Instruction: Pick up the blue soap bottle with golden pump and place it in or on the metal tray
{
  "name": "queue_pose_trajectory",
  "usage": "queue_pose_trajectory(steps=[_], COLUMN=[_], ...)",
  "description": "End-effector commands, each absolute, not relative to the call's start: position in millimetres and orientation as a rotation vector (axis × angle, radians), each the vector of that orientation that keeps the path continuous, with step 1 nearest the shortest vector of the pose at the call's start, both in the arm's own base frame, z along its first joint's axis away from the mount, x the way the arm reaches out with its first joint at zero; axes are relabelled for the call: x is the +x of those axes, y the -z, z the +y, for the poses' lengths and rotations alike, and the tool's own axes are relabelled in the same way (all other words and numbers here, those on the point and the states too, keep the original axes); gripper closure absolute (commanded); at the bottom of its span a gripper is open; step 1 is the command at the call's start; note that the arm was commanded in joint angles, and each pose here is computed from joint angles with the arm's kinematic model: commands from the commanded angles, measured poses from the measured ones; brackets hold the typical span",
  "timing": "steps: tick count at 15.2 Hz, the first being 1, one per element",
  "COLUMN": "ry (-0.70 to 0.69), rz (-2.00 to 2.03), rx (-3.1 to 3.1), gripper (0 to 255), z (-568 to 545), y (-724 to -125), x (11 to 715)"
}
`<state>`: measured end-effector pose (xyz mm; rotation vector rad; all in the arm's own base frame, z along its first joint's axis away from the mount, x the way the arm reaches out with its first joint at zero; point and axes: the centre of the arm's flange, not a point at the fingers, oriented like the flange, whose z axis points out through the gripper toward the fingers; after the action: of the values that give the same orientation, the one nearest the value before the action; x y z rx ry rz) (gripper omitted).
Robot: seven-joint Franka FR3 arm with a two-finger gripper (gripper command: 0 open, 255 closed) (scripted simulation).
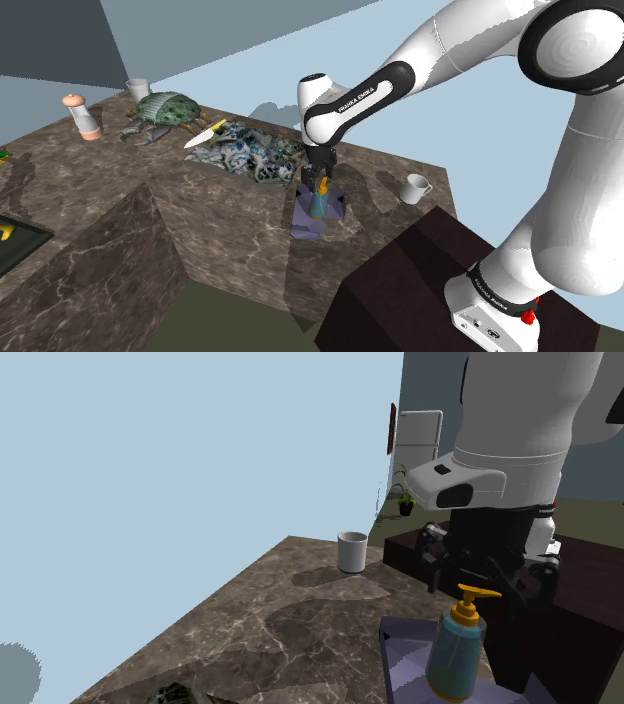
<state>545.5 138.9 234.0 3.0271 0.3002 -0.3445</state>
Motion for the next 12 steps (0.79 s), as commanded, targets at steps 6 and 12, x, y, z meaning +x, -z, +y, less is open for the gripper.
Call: queue_pose_trajectory(steps=[6,12], ry=[0.344,0.344], rz=[0.3,0.3], rx=[3.027,3.027], gripper=[0,0], z=[144,144], y=[-283,-283], x=[556,556])
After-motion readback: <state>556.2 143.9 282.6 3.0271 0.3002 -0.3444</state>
